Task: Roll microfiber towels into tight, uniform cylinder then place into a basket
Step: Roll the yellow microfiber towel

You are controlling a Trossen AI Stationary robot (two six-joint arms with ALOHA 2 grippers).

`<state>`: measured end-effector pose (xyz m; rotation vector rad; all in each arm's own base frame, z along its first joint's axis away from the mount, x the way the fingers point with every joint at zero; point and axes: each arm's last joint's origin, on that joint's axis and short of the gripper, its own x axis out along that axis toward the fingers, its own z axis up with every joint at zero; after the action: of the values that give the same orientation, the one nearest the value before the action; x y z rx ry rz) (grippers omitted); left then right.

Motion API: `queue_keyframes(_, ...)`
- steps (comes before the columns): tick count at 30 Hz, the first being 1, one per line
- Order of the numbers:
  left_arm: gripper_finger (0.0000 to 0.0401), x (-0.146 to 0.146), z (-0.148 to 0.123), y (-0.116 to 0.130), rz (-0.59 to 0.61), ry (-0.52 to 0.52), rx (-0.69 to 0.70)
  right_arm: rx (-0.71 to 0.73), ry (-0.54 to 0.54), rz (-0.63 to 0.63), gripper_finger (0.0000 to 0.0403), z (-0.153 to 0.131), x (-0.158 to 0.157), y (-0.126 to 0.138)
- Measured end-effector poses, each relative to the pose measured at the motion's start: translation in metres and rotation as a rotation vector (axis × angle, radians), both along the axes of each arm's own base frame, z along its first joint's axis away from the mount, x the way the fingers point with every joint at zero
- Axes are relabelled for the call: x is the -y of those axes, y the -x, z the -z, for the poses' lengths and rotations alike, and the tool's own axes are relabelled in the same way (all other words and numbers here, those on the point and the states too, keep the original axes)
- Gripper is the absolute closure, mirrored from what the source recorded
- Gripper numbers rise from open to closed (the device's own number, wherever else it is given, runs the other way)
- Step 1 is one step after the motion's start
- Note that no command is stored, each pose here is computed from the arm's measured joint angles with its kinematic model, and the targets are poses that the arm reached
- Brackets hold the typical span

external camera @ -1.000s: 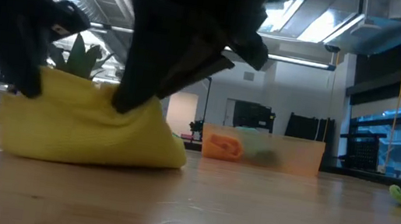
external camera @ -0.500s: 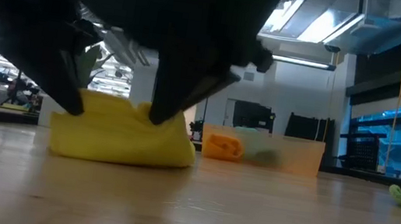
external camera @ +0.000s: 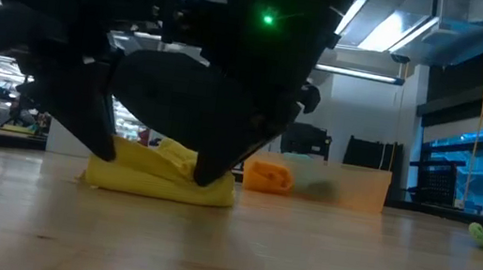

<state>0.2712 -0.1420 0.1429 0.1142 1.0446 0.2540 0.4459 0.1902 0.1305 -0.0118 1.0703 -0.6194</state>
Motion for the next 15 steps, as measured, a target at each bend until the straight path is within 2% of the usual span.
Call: queue_keyframes(15, 0.0401, -0.0016, 0.0045, -0.0031, -0.027, 0.006, 0.006, 0.001, -0.008, -0.022, 0.0359, 0.0007, -0.0014, -0.0011)
